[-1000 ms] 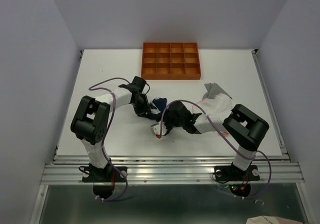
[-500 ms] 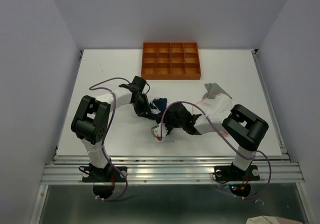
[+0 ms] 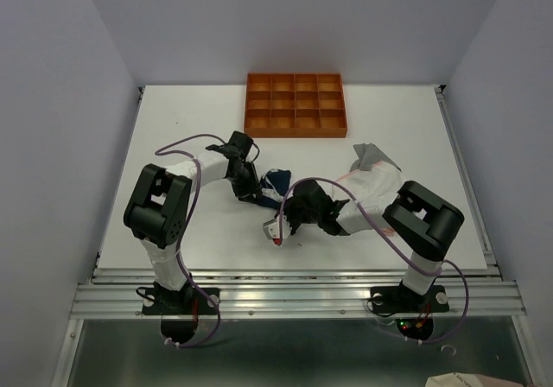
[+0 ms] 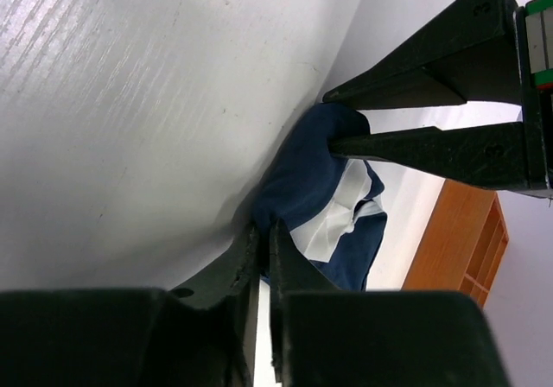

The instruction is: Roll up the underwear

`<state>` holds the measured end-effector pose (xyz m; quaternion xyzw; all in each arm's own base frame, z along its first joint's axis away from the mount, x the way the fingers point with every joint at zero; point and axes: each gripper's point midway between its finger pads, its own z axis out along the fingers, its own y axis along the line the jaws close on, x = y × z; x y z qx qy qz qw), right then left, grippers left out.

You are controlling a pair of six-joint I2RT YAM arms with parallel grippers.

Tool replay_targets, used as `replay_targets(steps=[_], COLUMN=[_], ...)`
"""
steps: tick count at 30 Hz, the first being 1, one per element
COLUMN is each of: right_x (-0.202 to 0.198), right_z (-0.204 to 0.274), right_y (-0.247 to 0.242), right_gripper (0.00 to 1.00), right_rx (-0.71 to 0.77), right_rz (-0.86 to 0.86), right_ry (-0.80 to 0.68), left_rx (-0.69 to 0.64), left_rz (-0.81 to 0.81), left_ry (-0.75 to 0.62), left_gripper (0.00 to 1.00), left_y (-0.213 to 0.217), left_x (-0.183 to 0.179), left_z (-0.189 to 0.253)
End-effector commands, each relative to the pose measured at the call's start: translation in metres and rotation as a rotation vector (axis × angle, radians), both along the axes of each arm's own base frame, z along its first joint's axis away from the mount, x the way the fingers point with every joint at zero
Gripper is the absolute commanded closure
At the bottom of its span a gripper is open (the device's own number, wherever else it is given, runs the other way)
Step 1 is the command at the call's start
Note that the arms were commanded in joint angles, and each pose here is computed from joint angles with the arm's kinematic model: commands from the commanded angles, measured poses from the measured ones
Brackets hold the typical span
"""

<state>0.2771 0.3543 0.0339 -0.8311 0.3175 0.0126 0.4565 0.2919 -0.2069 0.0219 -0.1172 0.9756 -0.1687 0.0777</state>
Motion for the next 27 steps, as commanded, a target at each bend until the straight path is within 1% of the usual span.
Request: replay_targets(steps=[1, 4, 5, 7, 8, 10, 11, 13, 14, 15, 16, 18, 22, 25, 26, 27], right_x=[-0.012, -0.013, -0.013, -0.013, -0.019, -0.015, -0.023, -0.022, -0.028, -0.032, -0.029, -0.040, -0.034, -0.030, -0.033, -0.032], right_z=[-0.004, 0.000, 0.001, 0.005, 0.008, 0.016, 0.019, 0.026, 0.030, 0.032, 0.034, 0.036, 0.033, 0.037, 0.040, 0.041], right_y=[0.006, 0.012, 0.012, 0.014, 0.017, 0.017, 0.019, 0.017, 0.020, 0.020, 0.018, 0.021, 0.015, 0.014, 0.016, 0.014], right_gripper=[0.98, 0.99, 0.99, 0.99, 0.99, 0.99, 0.99, 0.99, 0.99, 0.99, 0.99, 0.99, 0.99, 0.99, 0.99, 0.99], right_rx=[0.035, 0.088, 0.113, 0.151, 0.180, 0.214, 0.232, 0.266, 0.278, 0.295, 0.311, 0.324, 0.348, 0.380, 0.382, 0.394], right_rz=[0.001, -0.056, -0.086, -0.119, -0.138, -0.172, -0.185, -0.218, -0.205, -0.232, -0.248, -0.256, -0.339, -0.389, -0.379, -0.413], right_ry=[0.077, 0.168, 0.223, 0.289, 0.367, 0.435, 0.523, 0.612, 0.681, 0.759, 0.801, 0.930, 1.096, 1.191, 1.219, 1.275], left_rx=[0.163, 0.148, 0.149, 0.130, 0.125, 0.107, 0.101, 0.086, 0.085, 0.080, 0.080, 0.071, 0.048, 0.027, 0.022, 0.013], left_rz=[-0.026, -0.022, -0.018, -0.011, -0.002, 0.007, 0.019, 0.025, 0.029, 0.035, 0.037, 0.042, 0.052, 0.062, 0.063, 0.067], left_ry=[0.113, 0.093, 0.089, 0.059, 0.054, 0.034, 0.027, 0.008, 0.009, 0.002, 0.002, -0.002, -0.009, -0.047, -0.058, -0.069], left_gripper=[0.65, 0.64, 0.63, 0.60, 0.59, 0.54, 0.54, 0.52, 0.52, 0.52, 0.51, 0.51, 0.51, 0.46, 0.45, 0.45], left_y=[0.030, 0.029, 0.030, 0.029, 0.029, 0.028, 0.029, 0.029, 0.029, 0.030, 0.031, 0.030, 0.029, 0.028, 0.027, 0.027], left_x=[-0.030, -0.029, -0.029, -0.026, -0.027, -0.028, -0.027, -0.027, -0.029, -0.030, -0.031, -0.033, -0.036, -0.033, -0.032, -0.031], left_z=[-0.039, -0.033, -0.032, -0.023, -0.021, -0.013, -0.010, -0.003, -0.002, 0.001, 0.001, 0.004, 0.013, 0.026, 0.029, 0.033])
